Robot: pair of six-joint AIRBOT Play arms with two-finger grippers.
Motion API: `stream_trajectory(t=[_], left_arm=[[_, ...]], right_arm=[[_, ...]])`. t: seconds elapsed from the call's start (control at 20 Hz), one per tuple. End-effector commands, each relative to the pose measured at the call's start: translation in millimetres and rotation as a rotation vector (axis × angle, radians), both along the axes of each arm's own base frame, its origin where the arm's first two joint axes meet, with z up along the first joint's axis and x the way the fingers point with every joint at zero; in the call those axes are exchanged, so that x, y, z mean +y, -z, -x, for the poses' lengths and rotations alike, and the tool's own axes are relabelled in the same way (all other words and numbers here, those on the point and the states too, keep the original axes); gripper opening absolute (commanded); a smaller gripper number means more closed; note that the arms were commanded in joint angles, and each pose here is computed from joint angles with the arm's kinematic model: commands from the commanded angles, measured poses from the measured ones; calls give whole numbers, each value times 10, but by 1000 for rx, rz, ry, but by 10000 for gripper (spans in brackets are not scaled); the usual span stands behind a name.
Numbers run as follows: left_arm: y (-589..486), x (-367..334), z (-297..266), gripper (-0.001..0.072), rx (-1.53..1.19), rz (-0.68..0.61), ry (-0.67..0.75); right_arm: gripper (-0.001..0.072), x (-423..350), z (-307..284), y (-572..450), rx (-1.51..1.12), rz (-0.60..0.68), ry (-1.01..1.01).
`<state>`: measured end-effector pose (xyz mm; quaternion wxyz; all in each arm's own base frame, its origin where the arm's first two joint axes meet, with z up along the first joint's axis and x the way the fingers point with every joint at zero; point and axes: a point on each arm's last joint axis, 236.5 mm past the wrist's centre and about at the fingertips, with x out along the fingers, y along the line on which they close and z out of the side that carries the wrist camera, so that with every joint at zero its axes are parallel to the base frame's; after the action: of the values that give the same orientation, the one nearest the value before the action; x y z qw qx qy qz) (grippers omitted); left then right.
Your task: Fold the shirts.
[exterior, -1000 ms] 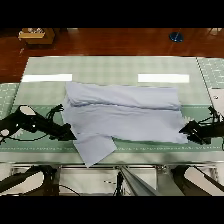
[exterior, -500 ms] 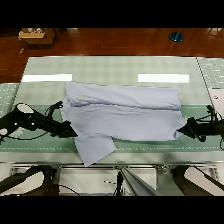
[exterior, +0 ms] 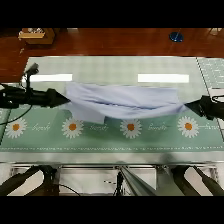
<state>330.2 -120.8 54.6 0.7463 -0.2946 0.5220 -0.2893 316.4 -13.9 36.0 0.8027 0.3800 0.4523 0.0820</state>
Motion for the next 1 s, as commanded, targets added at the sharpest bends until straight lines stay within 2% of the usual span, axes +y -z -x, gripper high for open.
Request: stream_trajectory(t=[0.0, 0.25, 0.45, 0.75, 0.95], left_arm=[[-223, 190, -468, 22, -118, -24, -130], [166, 352, -921, 22, -91, -57, -227], [584, 398, -1174, 22, -4, -49, -233], [727, 332, -1644, 22, 4, 7, -229], [1014, 170, -1680, 23, 52, 4, -190]], right_arm=[[19, -14, -480, -202, -148, 47, 88], [19, -19, -1087, 30, -164, 103, 134], [19, -146, -1381, 340, -123, 120, 169], [19, -287, -1585, 666, -80, 136, 203], [19, -113, -1526, 926, -33, 191, 111]])
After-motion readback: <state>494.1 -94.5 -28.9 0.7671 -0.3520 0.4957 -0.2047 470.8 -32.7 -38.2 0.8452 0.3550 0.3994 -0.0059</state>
